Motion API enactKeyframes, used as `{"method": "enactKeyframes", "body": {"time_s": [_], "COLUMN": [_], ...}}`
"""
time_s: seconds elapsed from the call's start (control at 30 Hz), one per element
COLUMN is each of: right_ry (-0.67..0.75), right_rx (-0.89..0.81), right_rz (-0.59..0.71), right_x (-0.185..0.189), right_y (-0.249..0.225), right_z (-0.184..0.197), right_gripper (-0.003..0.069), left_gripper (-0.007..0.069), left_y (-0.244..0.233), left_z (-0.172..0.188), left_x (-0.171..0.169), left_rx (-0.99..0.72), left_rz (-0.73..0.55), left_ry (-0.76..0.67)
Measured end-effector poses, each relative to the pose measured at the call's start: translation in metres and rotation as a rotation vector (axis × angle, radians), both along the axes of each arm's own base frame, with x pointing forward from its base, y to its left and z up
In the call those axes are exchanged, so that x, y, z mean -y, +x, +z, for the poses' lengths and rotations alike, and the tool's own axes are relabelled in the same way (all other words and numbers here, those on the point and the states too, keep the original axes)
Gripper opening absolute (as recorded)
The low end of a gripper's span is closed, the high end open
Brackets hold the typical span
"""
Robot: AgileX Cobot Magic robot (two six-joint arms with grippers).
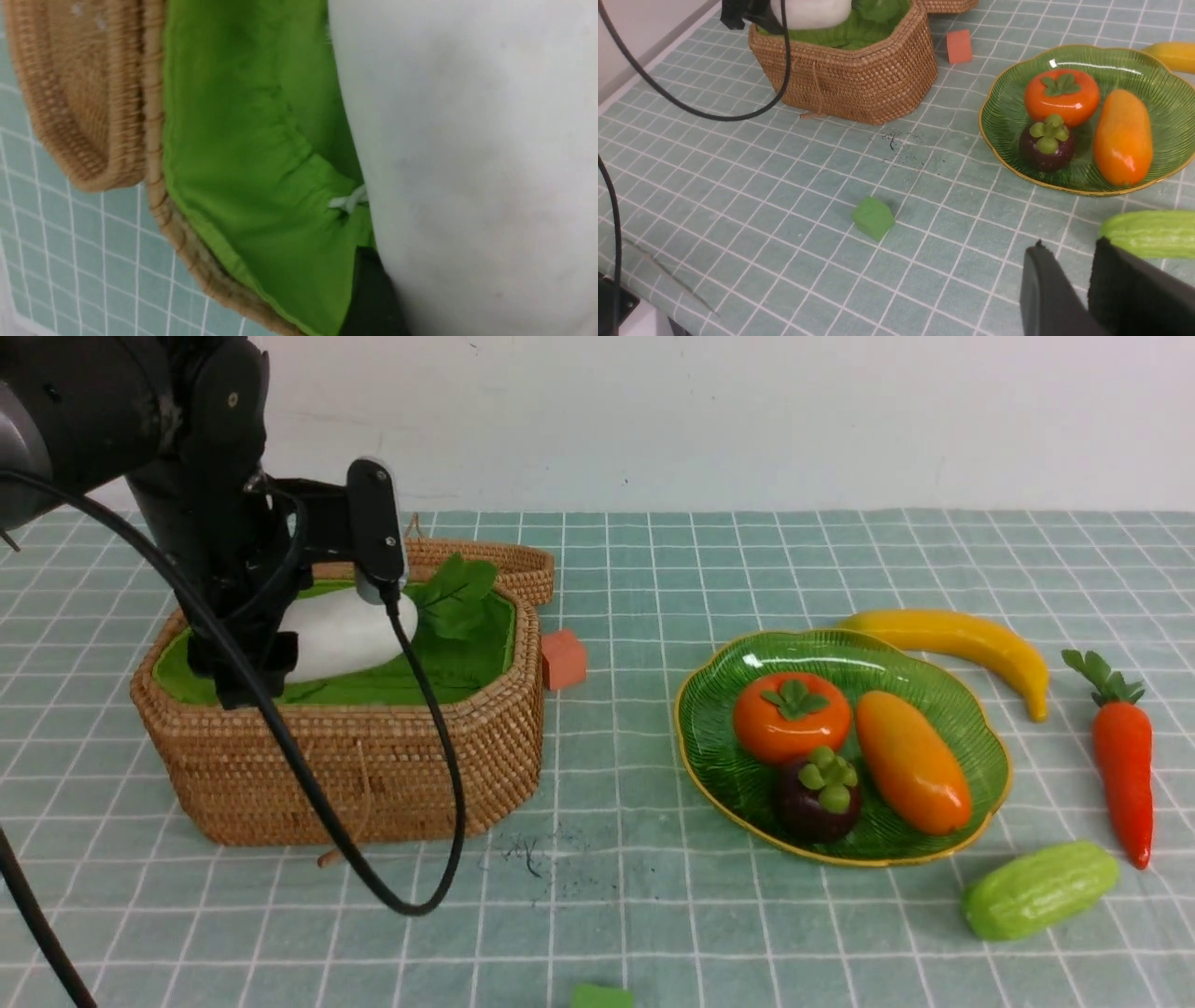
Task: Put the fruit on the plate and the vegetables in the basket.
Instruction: Take a daikon with your left arm and place it on the basket on the left, then take a chayote with your right arm and place it on the basket on the left.
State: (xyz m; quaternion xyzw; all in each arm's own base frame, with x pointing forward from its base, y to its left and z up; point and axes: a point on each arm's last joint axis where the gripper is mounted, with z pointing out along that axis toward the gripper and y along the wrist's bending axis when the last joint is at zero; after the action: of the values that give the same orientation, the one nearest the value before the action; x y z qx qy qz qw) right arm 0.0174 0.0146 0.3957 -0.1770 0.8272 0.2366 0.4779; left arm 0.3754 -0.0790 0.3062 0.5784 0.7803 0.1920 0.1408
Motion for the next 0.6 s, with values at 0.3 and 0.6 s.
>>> {"method": "enactKeyframes", "body": {"time_s": [0.3, 0.6], "right_ry": [0.002, -0.066], "right_rx": [-0.001, -0.092], "right_rz": [0.002, 0.003], "right_x": [0.000, -0.019], "right_y": [0.000, 0.024], "right_z": [0.000, -0.004], "right_gripper": [0.0161, 0.0165], "left_gripper": [0.0614, 0.0134], "left_y": [-0.002, -0.069], "left_z": [0.008, 0.082], "left_x": [-0.002, 0.040], "left_rx": [0.059, 0.108], "left_rz": [0.184, 0.534], "left_ry": [-0.086, -0.682]}}
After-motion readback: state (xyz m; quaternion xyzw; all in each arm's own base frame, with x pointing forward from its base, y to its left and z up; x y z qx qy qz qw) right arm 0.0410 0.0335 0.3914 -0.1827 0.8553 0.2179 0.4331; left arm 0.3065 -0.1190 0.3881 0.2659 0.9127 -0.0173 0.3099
